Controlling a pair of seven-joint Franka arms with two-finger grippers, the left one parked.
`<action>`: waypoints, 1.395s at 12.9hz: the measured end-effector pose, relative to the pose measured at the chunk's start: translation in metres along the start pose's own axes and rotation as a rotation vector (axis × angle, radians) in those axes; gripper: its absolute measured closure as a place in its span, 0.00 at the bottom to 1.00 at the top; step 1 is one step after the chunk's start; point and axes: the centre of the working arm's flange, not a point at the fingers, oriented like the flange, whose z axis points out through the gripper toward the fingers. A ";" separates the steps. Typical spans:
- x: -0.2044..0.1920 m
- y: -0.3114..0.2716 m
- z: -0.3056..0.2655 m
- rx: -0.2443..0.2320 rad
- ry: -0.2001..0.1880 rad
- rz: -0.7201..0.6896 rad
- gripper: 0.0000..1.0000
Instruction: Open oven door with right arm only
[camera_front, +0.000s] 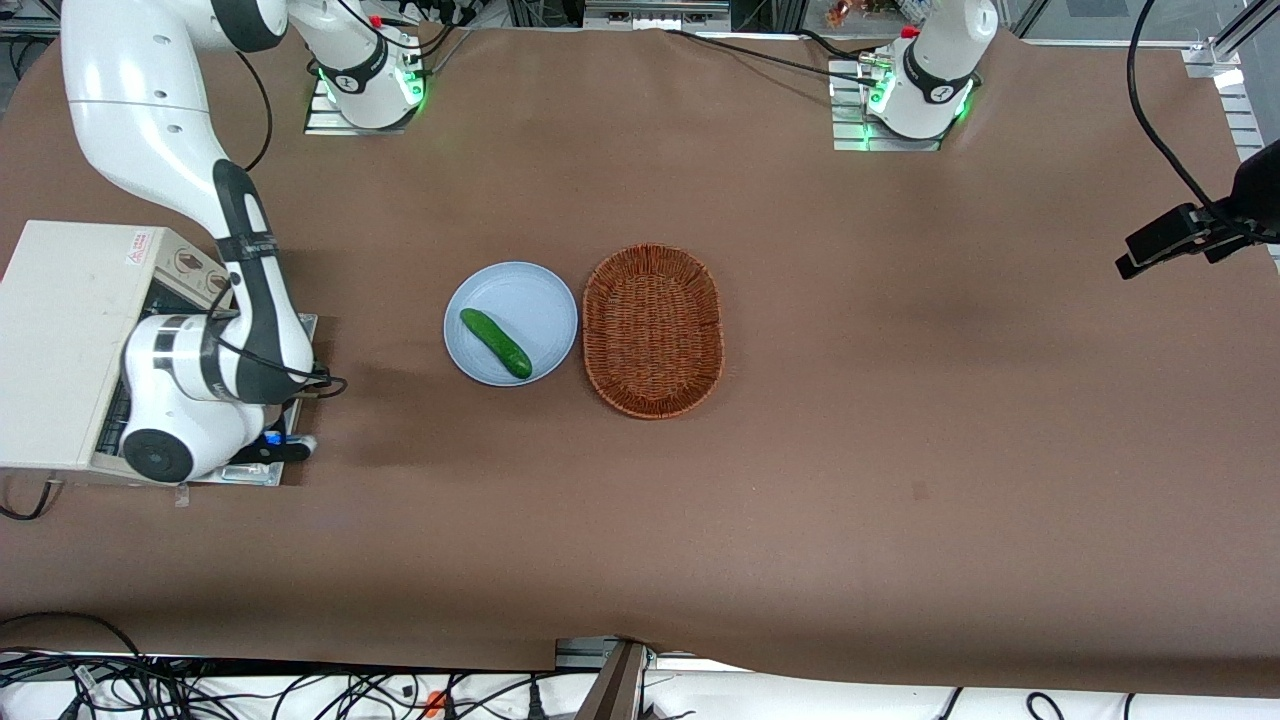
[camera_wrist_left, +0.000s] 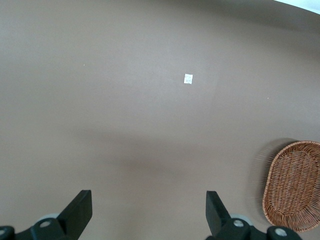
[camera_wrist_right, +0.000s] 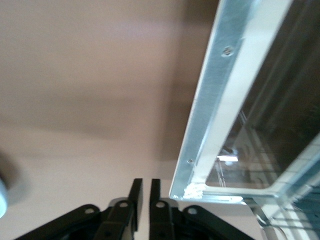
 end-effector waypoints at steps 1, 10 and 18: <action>-0.006 0.001 -0.018 0.001 0.027 0.001 0.70; -0.108 0.022 -0.161 0.016 0.211 -0.032 0.00; -0.233 0.054 -0.257 0.040 0.352 0.007 0.00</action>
